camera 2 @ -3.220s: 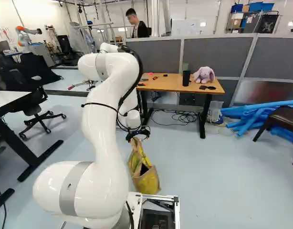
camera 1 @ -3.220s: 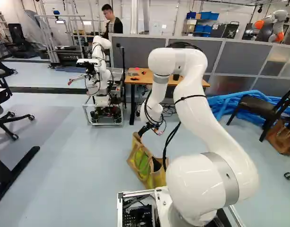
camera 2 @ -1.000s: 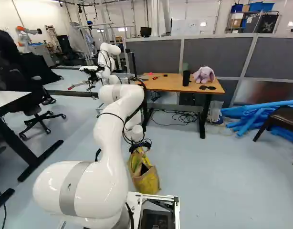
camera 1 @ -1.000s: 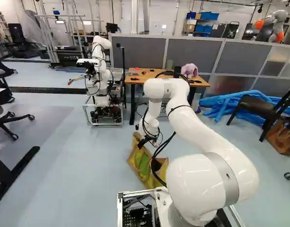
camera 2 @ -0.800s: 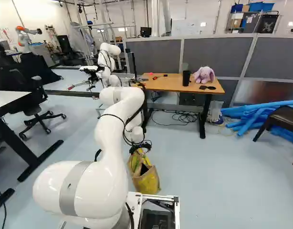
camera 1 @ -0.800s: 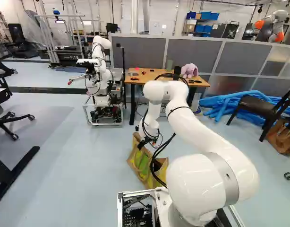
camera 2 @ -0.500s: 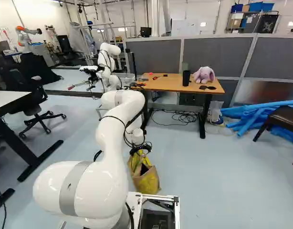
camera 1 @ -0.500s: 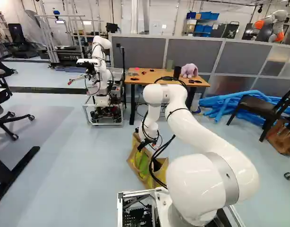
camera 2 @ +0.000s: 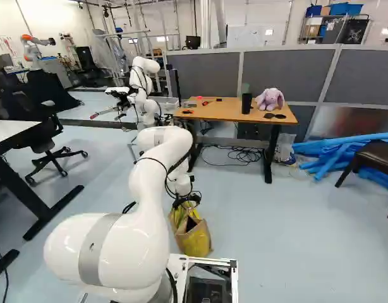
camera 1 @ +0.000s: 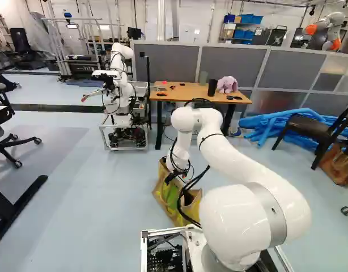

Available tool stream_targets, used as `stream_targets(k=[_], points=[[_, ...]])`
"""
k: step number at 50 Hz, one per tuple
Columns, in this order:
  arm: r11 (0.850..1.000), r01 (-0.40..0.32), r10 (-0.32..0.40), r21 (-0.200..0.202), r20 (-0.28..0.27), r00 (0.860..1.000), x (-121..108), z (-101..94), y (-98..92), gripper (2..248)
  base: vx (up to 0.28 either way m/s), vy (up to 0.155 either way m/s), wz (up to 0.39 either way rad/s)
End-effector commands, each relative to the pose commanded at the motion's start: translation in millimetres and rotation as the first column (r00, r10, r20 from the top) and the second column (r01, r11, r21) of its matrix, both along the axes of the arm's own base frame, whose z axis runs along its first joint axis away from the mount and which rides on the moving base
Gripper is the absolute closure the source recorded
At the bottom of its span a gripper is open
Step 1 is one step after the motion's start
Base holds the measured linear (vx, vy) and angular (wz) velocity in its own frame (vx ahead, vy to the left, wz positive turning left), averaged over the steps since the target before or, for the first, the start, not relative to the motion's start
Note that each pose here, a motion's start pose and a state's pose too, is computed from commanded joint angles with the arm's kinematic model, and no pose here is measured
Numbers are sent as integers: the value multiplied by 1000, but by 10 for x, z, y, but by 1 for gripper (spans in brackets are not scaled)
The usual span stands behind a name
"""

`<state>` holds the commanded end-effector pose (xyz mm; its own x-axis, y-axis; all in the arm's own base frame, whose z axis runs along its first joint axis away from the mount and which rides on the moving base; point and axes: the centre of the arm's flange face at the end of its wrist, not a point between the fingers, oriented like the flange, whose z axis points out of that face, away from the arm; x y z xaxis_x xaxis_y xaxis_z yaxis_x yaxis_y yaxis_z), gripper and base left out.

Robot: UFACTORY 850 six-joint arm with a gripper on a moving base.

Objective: Pick up the bag on the ground and place it on the table

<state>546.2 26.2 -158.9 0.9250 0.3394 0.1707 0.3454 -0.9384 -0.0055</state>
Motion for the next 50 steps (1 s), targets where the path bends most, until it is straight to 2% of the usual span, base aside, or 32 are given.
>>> stream_targets(k=[14,15,19,20,24,25,29,30,35,36,40,41,45,46,50], points=[[1000,0,0,0,0,1000,-5,-166,0,3,0,0,0],[1000,0,0,0,0,1000,-6,-169,0,20,0,0,0],[1000,0,0,0,0,1000,-6,-176,0,20,0,0,0],[1000,0,0,0,0,1000,-6,-177,0,58,0,0,0],[1000,0,0,0,0,1000,-6,-180,0,58,0,0,0],[1000,0,0,0,0,1000,-6,-180,0,96,0,0,0],[1000,0,0,0,0,1000,-6,-180,0,96,0,0,0],[1000,0,0,0,0,1000,-6,-180,0,133,0,0,0],[1000,0,0,0,0,1000,-6,-180,0,133,0,0,0],[1000,0,0,0,0,1000,-6,-180,0,170,0,0,0],[1000,0,0,0,0,1000,-6,-180,0,170,0,0,0],[1000,0,0,0,0,1000,-6,-180,0,206,0,0,0],[1000,0,0,0,0,1000,-6,-180,0,206,0,0,0],[1000,0,0,0,0,1000,-6,-180,0,220,0,0,0],[1000,0,0,0,0,1000,-6,-180,0,220,0,0,0]])
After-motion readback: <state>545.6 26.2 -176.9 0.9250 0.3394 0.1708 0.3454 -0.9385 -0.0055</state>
